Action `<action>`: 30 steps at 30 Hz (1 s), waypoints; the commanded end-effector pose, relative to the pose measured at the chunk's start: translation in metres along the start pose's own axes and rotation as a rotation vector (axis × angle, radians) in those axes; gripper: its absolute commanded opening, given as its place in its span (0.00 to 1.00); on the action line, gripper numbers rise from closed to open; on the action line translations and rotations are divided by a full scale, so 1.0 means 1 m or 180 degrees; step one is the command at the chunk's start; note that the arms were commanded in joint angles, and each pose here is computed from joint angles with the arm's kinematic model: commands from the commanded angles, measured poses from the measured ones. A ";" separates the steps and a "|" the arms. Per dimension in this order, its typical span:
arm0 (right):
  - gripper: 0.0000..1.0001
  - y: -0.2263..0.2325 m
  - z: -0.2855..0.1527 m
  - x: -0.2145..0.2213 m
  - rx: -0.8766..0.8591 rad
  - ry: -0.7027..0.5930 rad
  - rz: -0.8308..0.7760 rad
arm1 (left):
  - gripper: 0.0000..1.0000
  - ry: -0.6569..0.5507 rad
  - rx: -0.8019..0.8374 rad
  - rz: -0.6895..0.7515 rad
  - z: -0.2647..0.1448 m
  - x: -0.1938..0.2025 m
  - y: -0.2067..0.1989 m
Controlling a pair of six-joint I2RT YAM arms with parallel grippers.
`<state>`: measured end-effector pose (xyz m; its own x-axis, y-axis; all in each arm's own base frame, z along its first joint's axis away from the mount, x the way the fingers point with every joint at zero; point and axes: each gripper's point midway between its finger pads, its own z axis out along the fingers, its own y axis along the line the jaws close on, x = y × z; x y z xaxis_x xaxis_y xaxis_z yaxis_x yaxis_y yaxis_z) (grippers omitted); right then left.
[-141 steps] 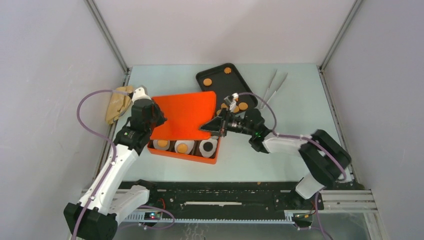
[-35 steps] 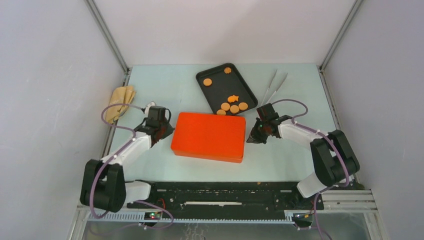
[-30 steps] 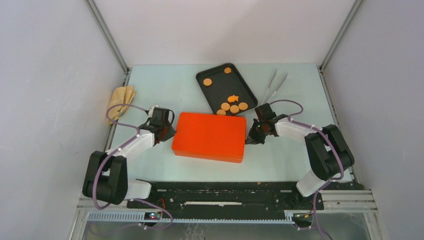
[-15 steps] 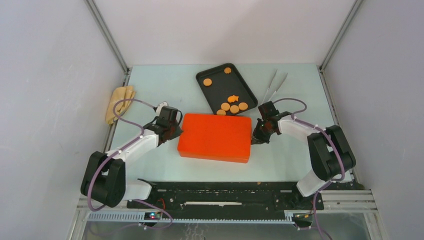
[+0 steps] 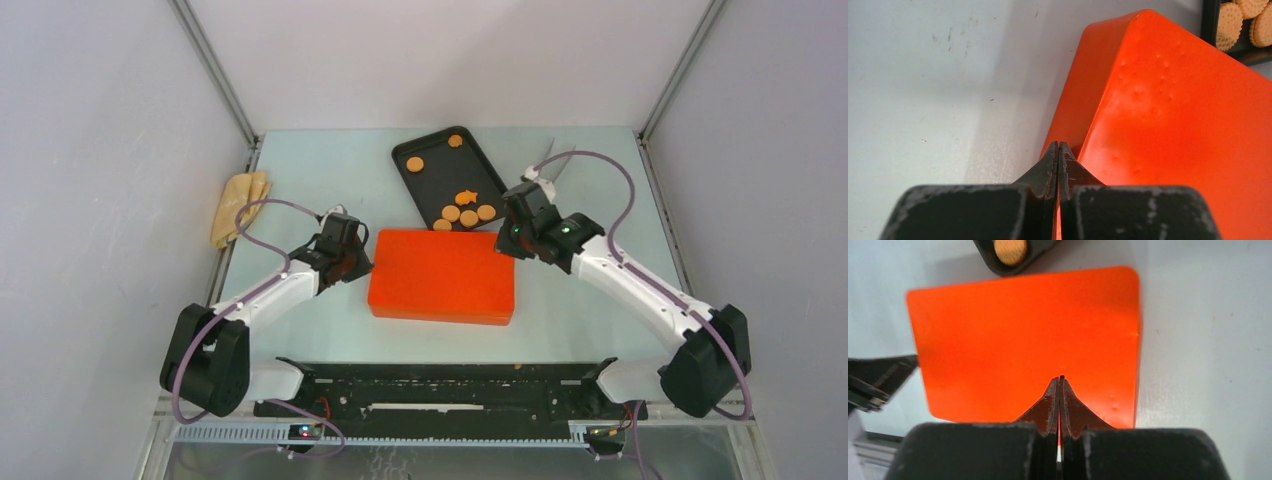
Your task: Pack the cookies
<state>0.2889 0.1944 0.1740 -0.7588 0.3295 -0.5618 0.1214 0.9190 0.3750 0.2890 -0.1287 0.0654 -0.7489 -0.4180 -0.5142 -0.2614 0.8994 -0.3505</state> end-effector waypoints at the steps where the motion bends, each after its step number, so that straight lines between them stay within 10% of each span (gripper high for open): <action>1: 0.00 -0.019 0.015 0.050 0.0414 0.0439 -0.0403 | 0.00 -0.0023 0.0252 -0.0057 -0.003 -0.006 -0.023; 11: 0.00 -0.052 0.037 0.128 0.0623 0.0996 -0.0414 | 0.00 -0.0094 0.0357 -0.0034 -0.007 -0.015 -0.032; 25: 0.01 0.011 0.000 0.025 0.0152 -0.0053 -0.0585 | 0.00 -0.0953 0.0029 0.0004 -0.065 -0.061 -0.002; 30: 0.25 0.013 -0.009 0.006 0.0136 -0.0272 -0.0653 | 0.10 -0.1333 0.0333 0.0065 -0.093 -0.076 -0.012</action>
<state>0.2663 0.2146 0.1531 -0.7888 0.1551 -0.5948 0.0136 0.9718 0.2353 0.2891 -0.1029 0.1518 -0.5356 -0.4518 -0.7135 -0.2136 0.8899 -0.4032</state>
